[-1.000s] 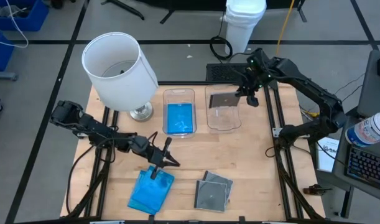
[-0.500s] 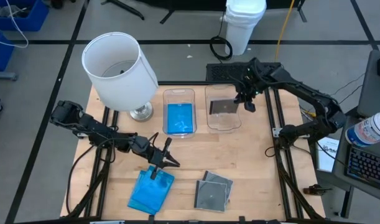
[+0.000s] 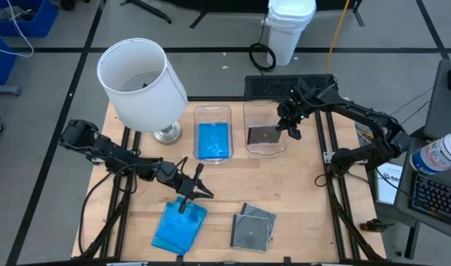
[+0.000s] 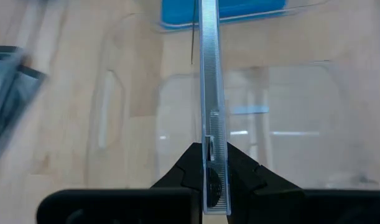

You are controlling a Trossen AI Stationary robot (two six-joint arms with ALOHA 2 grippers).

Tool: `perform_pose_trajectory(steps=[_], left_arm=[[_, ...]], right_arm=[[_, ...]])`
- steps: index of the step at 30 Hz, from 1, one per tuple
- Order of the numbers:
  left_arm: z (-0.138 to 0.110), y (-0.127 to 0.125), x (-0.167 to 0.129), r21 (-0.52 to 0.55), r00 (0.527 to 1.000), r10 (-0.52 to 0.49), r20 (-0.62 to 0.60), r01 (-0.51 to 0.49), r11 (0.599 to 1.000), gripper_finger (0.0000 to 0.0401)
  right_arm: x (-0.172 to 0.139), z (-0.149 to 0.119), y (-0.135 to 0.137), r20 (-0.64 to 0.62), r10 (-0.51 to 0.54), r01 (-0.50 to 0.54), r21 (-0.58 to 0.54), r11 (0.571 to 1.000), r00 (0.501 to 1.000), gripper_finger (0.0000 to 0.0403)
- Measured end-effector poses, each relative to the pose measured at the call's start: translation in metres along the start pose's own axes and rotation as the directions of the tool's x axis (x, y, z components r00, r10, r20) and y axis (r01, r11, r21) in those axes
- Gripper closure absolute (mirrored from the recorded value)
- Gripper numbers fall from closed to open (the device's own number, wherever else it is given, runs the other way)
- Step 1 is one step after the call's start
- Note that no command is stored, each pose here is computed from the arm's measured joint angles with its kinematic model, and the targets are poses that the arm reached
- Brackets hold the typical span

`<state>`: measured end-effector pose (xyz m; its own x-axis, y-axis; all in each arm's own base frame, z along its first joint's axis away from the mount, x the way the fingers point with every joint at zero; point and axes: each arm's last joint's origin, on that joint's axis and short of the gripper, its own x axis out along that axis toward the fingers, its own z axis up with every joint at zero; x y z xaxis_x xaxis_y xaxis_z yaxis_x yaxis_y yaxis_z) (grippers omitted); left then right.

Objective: Pick & place jewel cases by type

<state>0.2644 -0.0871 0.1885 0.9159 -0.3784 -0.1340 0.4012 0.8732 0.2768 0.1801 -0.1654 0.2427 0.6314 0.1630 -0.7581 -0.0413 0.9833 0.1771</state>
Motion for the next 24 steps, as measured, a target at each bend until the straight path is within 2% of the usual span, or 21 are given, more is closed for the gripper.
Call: perform_pose_trajectory(steps=[12,19,24], left_arm=[[0.0,0.0,0.0,0.004,1.0,0.0,0.0,0.0,1.0,0.0366],[0.0,0.0,0.0,0.013,1.0,0.0,0.0,0.0,1.0,0.0366],[0.0,0.0,0.0,0.016,1.0,0.001,0.001,-0.001,1.0,0.0366]], right_arm=[[0.008,0.0,0.008,-0.022,0.03,-0.03,0.029,0.999,0.999,0.0383],[0.022,-0.015,0.007,-0.033,0.035,-0.034,0.038,0.999,0.999,0.0383],[0.023,-0.017,0.007,-0.033,0.024,-0.023,0.033,0.999,0.999,0.0383]])
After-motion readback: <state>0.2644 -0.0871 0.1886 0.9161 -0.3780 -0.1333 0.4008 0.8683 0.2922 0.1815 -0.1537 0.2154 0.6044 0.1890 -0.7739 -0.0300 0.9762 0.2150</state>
